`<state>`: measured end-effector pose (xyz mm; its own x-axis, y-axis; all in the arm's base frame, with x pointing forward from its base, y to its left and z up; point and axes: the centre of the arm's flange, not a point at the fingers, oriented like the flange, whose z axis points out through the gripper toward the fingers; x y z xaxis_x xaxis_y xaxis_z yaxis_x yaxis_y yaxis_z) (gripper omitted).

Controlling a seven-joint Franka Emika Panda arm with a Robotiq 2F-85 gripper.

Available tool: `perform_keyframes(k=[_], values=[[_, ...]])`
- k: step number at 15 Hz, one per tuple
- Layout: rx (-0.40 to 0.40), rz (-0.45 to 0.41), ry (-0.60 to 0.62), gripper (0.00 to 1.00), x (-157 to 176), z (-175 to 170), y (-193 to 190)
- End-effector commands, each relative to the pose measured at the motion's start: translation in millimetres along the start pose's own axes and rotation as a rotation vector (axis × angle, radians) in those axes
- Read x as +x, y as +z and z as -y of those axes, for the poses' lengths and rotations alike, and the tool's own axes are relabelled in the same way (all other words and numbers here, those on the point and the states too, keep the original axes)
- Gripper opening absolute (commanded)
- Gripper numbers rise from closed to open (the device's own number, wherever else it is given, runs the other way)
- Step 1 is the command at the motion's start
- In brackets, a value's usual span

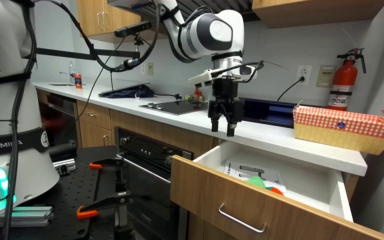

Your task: Take the watermelon plush toy and put it in the open drawer

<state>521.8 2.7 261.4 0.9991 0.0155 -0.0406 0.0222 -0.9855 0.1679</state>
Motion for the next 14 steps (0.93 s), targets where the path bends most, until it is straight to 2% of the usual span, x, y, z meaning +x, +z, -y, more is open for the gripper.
perform_keyframes(k=[1,7,8,14], values=[[-0.005,-0.018,0.007,1.0,9,2,-6],[0.003,-0.059,0.016,1.0,22,-1,-27],[0.0,-0.042,0.006,1.0,15,-3,-17],[0.0,-0.038,0.006,1.0,15,-2,-15]])
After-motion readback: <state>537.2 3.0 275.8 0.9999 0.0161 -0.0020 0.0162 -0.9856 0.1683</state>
